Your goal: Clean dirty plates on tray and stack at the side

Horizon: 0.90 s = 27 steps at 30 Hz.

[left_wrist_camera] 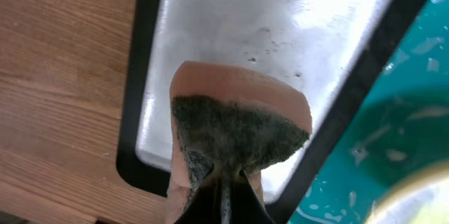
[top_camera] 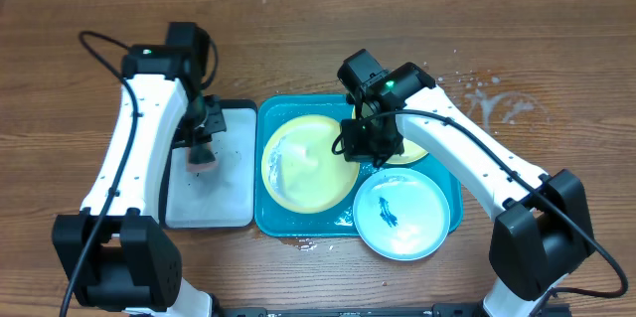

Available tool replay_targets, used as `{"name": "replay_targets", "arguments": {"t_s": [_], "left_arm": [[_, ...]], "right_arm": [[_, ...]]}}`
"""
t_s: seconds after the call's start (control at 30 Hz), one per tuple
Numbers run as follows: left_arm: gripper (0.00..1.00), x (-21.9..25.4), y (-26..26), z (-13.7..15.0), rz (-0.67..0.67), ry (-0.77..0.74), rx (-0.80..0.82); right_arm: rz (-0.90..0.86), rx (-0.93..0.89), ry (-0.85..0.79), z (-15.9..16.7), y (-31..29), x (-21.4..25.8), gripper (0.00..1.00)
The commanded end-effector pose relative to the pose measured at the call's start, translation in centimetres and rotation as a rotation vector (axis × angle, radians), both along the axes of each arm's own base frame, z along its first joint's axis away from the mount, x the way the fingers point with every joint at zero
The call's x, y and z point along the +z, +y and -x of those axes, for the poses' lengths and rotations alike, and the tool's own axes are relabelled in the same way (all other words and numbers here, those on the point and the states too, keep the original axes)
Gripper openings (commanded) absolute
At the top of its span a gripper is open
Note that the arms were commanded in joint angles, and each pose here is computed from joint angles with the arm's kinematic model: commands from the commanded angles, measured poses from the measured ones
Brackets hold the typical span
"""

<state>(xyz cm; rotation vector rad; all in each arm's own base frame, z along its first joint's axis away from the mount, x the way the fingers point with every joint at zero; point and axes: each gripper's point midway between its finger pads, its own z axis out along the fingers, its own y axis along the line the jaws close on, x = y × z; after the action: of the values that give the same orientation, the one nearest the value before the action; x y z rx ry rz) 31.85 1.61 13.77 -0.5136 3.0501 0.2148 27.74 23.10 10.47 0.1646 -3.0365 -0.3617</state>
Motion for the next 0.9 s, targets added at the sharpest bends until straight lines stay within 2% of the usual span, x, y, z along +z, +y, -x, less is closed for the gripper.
{"name": "replay_targets", "arguments": {"t_s": [0.0,0.2,0.37,0.47,0.53,0.87], "left_arm": [[0.04,0.0,0.7,0.1,0.050,0.004,0.018],[0.04,-0.1,0.9,-0.3,0.143,-0.015,0.031],[0.04,-0.1,0.8,-0.2,0.152,-0.015,0.031],[0.04,-0.1,0.6,-0.3,0.165,-0.017,0.027],[0.04,-0.1,0.6,-0.4,0.165,-0.020,0.026],[0.04,-0.1,0.6,-0.4,0.165,-0.023,0.026]], "right_arm": [[-0.140,0.011,0.111,1.6,1.5,1.7,0.04],[-0.337,0.158,0.216,4.4,3.5,3.7,0.04],[-0.374,0.175,0.087,1.7,4.7,3.5,0.04],[-0.293,0.123,-0.029,-1.0,4.2,2.6,0.04],[-0.188,0.070,-0.164,-4.1,3.0,1.9,0.04],[0.098,0.008,-0.376,-8.3,-1.4,1.3,0.04]]}}
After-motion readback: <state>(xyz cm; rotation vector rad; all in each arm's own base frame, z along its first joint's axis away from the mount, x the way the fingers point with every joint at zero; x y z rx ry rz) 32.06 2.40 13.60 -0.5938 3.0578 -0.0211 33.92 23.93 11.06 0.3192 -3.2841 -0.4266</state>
